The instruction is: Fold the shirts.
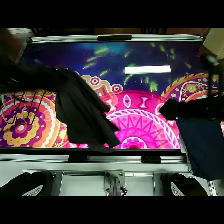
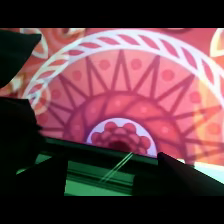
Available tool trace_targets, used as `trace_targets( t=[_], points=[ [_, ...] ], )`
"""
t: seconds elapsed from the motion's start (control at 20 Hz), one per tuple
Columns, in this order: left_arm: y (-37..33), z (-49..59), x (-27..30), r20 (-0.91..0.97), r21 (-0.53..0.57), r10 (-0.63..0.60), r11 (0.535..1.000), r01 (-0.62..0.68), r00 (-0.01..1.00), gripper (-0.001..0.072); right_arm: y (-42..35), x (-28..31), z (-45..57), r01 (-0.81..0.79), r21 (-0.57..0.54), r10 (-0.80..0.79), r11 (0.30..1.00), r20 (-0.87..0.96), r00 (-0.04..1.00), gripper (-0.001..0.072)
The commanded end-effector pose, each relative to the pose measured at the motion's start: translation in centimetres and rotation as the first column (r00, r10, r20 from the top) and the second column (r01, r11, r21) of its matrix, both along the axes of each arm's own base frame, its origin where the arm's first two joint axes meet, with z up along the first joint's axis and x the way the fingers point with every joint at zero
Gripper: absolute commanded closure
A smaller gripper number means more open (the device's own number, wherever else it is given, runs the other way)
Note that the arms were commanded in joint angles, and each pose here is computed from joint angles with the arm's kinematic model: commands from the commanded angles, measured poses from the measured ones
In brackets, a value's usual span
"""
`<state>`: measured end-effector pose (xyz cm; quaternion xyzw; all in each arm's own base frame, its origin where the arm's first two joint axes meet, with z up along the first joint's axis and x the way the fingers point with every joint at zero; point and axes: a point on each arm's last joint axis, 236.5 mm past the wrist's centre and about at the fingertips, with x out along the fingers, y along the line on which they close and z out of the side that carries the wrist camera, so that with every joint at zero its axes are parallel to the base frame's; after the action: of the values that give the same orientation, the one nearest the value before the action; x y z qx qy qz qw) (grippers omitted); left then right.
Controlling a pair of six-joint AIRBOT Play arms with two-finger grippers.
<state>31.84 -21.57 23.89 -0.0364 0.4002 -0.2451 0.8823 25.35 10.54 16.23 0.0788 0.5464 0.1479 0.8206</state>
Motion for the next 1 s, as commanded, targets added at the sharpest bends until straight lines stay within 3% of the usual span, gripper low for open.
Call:
trace_targets(
  t=[0.0,0.1,0.15,0.25,0.3,0.45,0.65,0.8,0.95],
  points=[
    [-1.0,-14.1,-1.7,-0.229,0.068,0.058,0.997,-0.043,0.972,0.0665,3.4,-2.5,-7.9,-0.037,0.023,0.040,0.999,-0.153,0.987,0.0049],
    [-0.4,-19.7,-2.9,-0.371,0.065,0.160,0.987,-0.146,0.915,0.0661,6.3,-4.2,-12.4,-0.031,0.061,0.043,0.998,-0.220,0.974,0.0049],
    [0.2,-20.9,-3.3,-0.404,0.081,0.181,0.983,-0.162,0.897,0.0549,7.5,-4.8,-14.0,-0.008,0.078,0.026,0.997,-0.236,0.971,0.0049],
    [2.1,-20.7,-3.1,-0.415,0.117,0.197,0.980,-0.162,0.888,0.0068,8.8,-5.3,-15.5,0.038,0.103,-0.012,0.994,-0.244,0.970,0.0049],
    [3.6,-19.9,-3.0,-0.413,0.145,0.187,0.980,-0.139,0.891,0.0027,9.3,-5.0,-15.4,0.053,0.117,-0.024,0.992,-0.235,0.972,0.0049],
    [8.2,-17.9,-3.3,-0.413,0.211,0.171,0.973,-0.089,0.895,0.0030,10.5,-3.6,-14.4,0.086,0.191,-0.050,0.978,-0.190,0.980,0.0048],
    [10.6,-20.8,-7.9,-0.511,0.253,0.191,0.965,-0.066,0.838,0.0036,11.7,-3.8,-16.0,0.090,0.197,-0.037,0.976,-0.261,0.965,0.0049],
    [8.9,-25.0,-11.7,-0.596,0.158,0.157,0.984,-0.077,0.788,0.0036,14.1,-4.7,-18.2,0.037,0.200,0.027,0.979,-0.309,0.951,0.0049],
    [7.8,-27.0,-11.2,-0.580,0.092,0.178,0.984,-0.154,0.795,0.0036,16.8,-5.0,-20.4,0.008,0.203,0.057,0.979,-0.313,0.948,0.0049]
  ],
)
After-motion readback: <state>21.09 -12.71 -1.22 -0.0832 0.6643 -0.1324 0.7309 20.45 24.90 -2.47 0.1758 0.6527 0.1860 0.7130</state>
